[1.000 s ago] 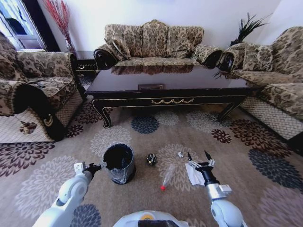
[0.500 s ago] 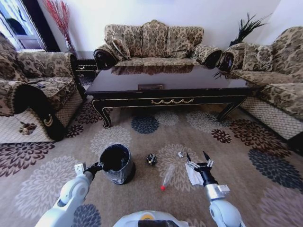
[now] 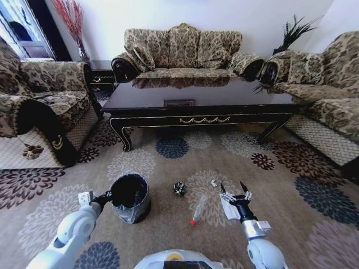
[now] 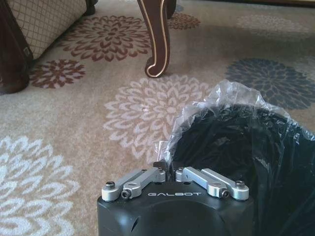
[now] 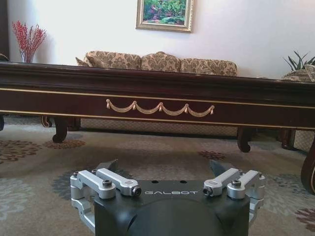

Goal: Move to the front of the table and pick up the trash from the floor, then place it into the trash bin.

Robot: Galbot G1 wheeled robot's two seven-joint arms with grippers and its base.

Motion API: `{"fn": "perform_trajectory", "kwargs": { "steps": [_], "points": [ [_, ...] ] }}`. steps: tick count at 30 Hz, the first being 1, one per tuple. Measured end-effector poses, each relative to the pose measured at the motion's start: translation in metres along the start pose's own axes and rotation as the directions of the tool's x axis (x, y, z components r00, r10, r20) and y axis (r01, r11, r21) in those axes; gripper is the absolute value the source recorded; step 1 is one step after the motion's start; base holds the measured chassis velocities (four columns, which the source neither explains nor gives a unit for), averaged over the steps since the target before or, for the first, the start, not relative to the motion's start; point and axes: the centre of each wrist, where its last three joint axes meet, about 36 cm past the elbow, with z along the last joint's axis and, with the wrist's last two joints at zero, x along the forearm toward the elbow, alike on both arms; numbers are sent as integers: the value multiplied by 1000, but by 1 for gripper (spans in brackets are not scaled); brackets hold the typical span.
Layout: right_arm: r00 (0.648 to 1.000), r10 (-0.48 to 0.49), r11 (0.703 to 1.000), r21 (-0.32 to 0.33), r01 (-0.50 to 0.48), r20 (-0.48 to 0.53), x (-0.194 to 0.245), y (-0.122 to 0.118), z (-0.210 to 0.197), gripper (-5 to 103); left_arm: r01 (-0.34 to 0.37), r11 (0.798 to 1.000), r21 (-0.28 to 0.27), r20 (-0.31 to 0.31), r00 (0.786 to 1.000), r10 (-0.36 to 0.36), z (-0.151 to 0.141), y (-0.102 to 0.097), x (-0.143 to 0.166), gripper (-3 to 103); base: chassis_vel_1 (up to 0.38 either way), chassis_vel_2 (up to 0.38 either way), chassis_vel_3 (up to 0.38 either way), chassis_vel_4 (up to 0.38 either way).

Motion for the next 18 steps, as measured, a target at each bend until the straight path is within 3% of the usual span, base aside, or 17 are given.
{"fn": "perform_trajectory", "kwargs": {
  "steps": [9,18],
  "points": [
    [994,68,998,18,-66,-81,-5,-6,9,100,-2,1000,-12,30,1000,2,-12,0,5,4,0,0,0,0],
    [957,168,986,26,-166,-238,-17,-18,25,100,-39,999,29,67,997,37,-22,-4,15,4,0,0,0,0]
  ]
}}
